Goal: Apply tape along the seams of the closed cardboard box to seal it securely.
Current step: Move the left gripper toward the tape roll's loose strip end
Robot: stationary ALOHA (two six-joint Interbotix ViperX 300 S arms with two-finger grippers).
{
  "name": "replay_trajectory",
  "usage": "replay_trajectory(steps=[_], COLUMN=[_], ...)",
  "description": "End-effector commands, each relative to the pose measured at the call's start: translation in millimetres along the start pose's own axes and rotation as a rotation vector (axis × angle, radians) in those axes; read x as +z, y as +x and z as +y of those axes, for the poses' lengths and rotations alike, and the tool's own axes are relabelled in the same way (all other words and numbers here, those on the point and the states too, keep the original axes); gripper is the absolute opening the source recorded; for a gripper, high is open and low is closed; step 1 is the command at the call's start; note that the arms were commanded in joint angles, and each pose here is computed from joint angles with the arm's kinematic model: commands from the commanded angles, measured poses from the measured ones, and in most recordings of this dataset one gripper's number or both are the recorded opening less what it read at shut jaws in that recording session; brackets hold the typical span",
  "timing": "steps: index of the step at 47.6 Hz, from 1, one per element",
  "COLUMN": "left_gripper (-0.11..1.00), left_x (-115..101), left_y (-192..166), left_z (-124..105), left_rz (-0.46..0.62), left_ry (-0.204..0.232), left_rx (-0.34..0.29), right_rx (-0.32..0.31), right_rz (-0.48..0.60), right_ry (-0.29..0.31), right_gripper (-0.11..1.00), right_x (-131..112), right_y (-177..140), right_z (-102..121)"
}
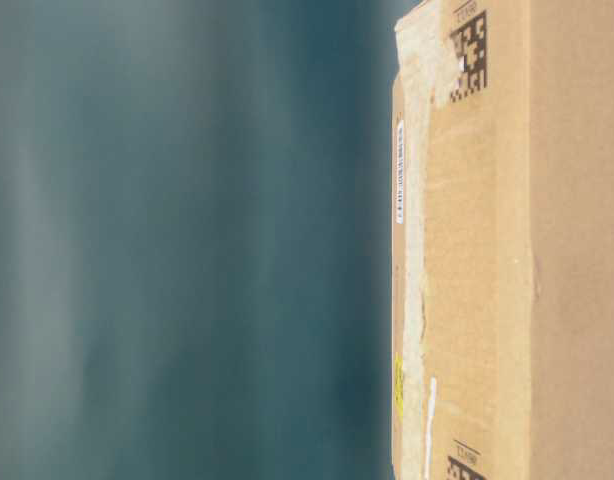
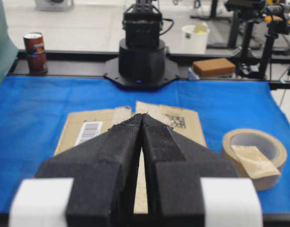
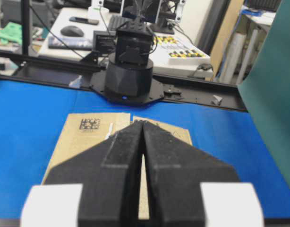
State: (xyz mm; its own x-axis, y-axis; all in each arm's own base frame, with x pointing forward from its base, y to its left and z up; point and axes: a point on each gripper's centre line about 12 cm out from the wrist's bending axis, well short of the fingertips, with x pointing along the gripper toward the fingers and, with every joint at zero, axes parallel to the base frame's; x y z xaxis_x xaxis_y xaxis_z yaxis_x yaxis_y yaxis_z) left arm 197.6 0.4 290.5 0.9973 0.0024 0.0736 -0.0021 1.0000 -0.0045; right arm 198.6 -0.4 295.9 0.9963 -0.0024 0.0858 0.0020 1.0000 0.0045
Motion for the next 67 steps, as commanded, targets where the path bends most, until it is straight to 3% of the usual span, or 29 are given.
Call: replay_trajectory(steps=[1,6,10,15,22,28,35,42,51,61,67], left_gripper=[0.00,0.00,0.00,0.00,0.00,0.00,0.02,0.23,0.74,0.68,0.68], left_x=[2.1,1.3,1.5,1.8,-8.7,-20.8,-34.7,-52.7,-80.8,-118.8,-134.8], left_y=[5.4,9.0,12.4,17.2,26.0,37.0,54.2,88.1,130.7,170.5,185.7], left_z=[-4.8,-8.2,-15.0,-21.1,-37.7,-62.7,-81.0,-96.8,-114.1,-128.6,-135.7], left_rz=[0.006,0.004,-0.015,-0.036,-0.025,-0.028,-0.011,0.047,0.112,0.167,0.185], left_ry=[0.043,0.114,0.217,0.250,0.424,0.611,0.736,0.832,0.938,1.097,1.149], left_rx=[-0.023,-0.039,-0.069,-0.093,-0.164,-0.265,-0.329,-0.378,-0.431,-0.496,-0.525], right_rx=[0.008,0.008,0.008,0.008,0.008,0.008,0.009,0.008,0.010,0.008,0.010], right_rz=[-0.012,0.008,0.017,0.023,0.017,0.017,0.014,0.017,0.021,0.020,0.020], right_ry=[0.011,0.010,0.010,0.007,-0.002,-0.005,-0.005,-0.002,-0.004,-0.002,-0.001], right_gripper=[0.00,0.00,0.00,0.00,0.00,0.00,0.01,0.01,0.02,0.02,0.02], right_x=[6.1,6.9,7.7,7.1,8.6,8.6,9.6,8.9,7.4,7.9,8.2], right_y=[4.2,5.9,6.1,5.9,6.4,6.4,6.3,6.8,7.4,7.7,8.1], right_z=[1.6,1.6,1.6,1.6,1.7,1.7,1.7,1.7,2.1,1.7,2.0])
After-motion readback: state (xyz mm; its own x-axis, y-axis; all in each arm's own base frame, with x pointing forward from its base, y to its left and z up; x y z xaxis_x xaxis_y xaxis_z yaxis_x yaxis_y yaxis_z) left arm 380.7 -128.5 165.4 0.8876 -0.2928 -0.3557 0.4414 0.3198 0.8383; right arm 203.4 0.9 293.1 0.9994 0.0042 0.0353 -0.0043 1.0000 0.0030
